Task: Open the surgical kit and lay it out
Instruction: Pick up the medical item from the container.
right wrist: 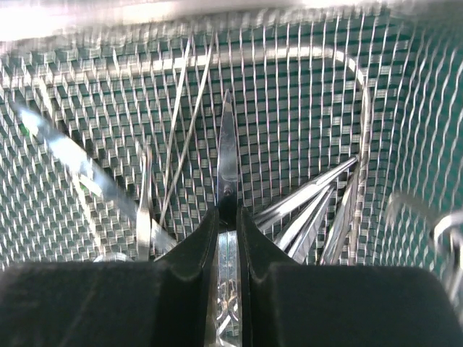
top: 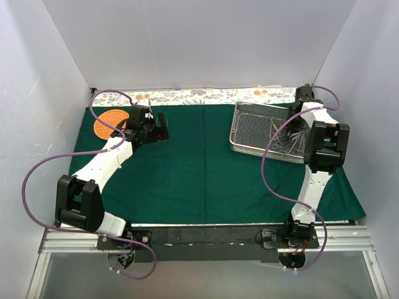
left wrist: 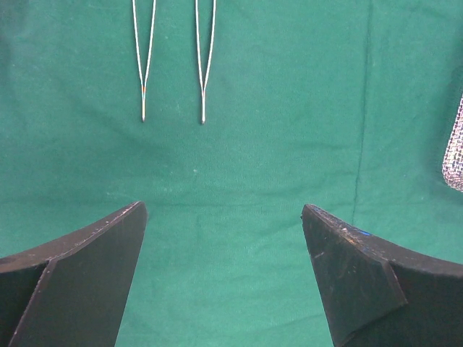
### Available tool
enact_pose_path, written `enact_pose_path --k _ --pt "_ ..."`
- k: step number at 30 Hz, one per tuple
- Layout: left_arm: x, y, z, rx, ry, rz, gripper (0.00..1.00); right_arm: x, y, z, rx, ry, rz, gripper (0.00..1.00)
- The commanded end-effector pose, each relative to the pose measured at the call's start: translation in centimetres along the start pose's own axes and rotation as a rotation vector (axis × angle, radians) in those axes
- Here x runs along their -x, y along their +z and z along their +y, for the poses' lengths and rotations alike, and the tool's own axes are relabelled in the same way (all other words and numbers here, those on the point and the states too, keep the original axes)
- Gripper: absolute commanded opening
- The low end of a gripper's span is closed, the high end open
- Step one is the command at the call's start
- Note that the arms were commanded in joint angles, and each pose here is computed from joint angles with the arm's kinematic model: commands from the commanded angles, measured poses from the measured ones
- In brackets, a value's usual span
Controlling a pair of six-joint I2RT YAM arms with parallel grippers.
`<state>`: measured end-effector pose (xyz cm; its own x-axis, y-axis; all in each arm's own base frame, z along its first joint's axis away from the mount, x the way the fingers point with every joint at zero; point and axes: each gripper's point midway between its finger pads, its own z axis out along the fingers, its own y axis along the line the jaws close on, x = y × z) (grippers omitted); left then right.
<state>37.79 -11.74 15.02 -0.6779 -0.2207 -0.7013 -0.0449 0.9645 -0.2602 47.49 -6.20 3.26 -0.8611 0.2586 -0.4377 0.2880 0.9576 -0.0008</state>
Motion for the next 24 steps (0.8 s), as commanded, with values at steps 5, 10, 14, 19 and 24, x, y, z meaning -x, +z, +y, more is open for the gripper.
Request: enact_pose_path --k 5,10,14,19,24 --pt "0.8 -0.7 -0.2 -0.008 0.011 -0.035 0.89 1.6 -6.3 0.9 0.068 -0.049 -0.121 0.01" --pt "0.7 -0.7 0.0 0.001 0.014 -0.037 0.90 1.9 -9.4 2.8 0.105 -0.071 -0.187 0.01" --pt "0.7 -0.8 0.1 0.002 0.014 -0.038 0.89 1.8 -11.7 5.5 0.154 -0.099 -0.231 0.01" --pt "0.5 -1.0 0.2 0.010 0.002 -0.039 0.90 0.5 -15.1 12.1 0.250 -0.147 -0.286 0.01" --pt "0.1 -1.3 0.8 0.032 -0.025 -0.040 0.90 -2.2 -17.4 20.0 0.365 -0.198 -0.312 0.01"
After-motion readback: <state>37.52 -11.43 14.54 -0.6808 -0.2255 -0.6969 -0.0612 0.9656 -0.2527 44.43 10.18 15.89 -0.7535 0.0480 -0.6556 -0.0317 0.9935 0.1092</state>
